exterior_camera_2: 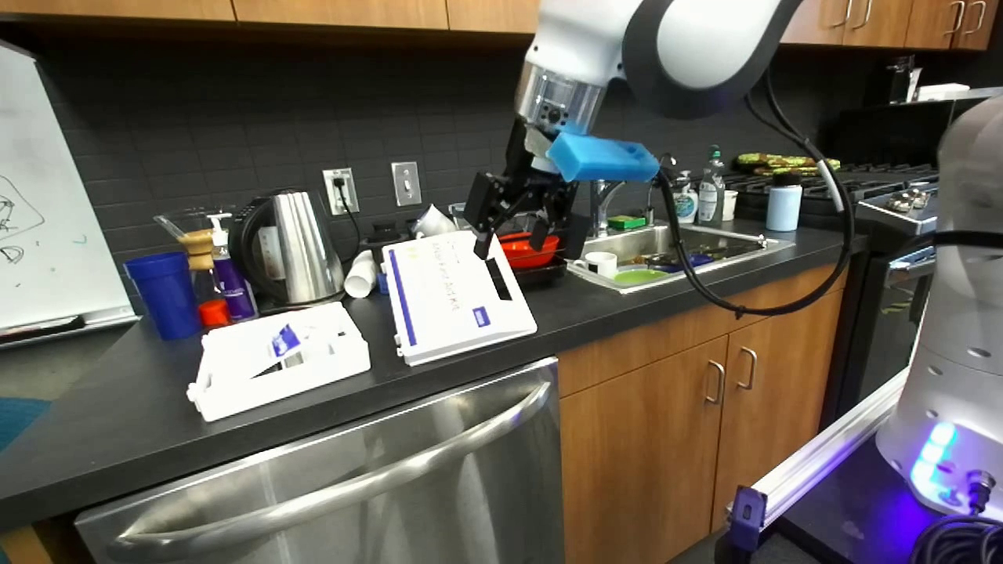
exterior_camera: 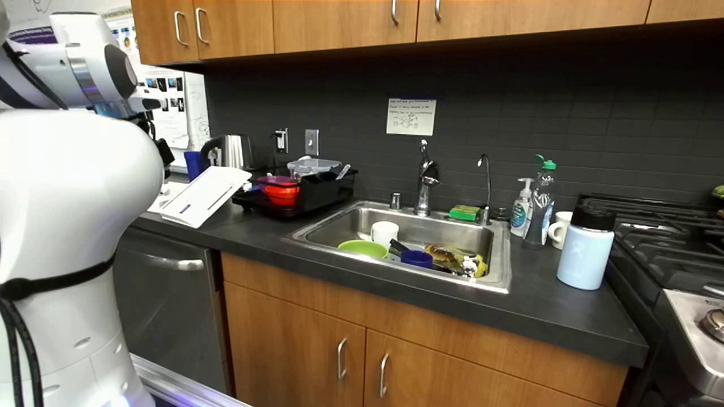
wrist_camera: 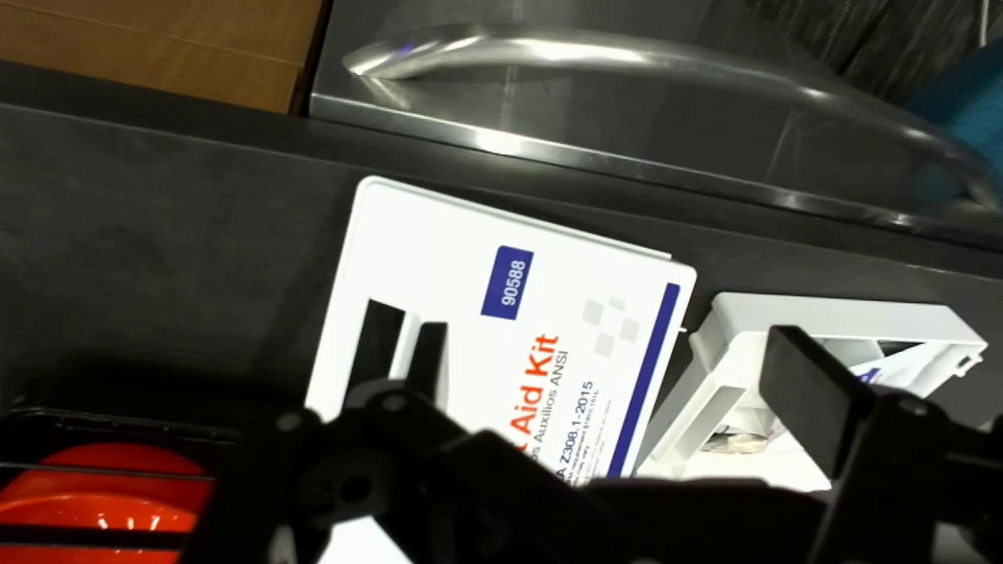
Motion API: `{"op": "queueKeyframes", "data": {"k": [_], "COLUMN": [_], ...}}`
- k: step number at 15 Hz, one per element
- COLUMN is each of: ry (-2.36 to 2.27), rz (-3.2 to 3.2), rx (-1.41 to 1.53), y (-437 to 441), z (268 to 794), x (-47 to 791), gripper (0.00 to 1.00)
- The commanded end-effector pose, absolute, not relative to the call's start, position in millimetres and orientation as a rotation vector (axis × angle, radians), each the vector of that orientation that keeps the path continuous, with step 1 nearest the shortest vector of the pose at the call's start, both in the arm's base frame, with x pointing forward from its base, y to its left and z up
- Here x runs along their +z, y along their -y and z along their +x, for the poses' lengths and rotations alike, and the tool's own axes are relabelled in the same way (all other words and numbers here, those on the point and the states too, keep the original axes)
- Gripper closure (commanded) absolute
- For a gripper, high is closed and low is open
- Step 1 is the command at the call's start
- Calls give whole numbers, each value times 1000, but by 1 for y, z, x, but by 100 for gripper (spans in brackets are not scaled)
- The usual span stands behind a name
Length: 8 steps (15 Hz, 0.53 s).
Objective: Open the white object and put the white item on the counter
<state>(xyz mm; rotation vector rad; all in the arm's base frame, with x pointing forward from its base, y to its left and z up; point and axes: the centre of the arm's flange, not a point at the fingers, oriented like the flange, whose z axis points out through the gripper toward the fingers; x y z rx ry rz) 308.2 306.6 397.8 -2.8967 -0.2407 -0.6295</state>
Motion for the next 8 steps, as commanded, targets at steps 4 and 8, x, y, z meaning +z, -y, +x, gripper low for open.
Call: {"op": "queueKeyframes", "data": {"k": [4,8], "ry": [250,285], "rz": [-2899,-2890], "rx": [-630,-655], "y": [-309,-329], "z": [305,298], "x": [399,397], "gripper": [0,0]}}
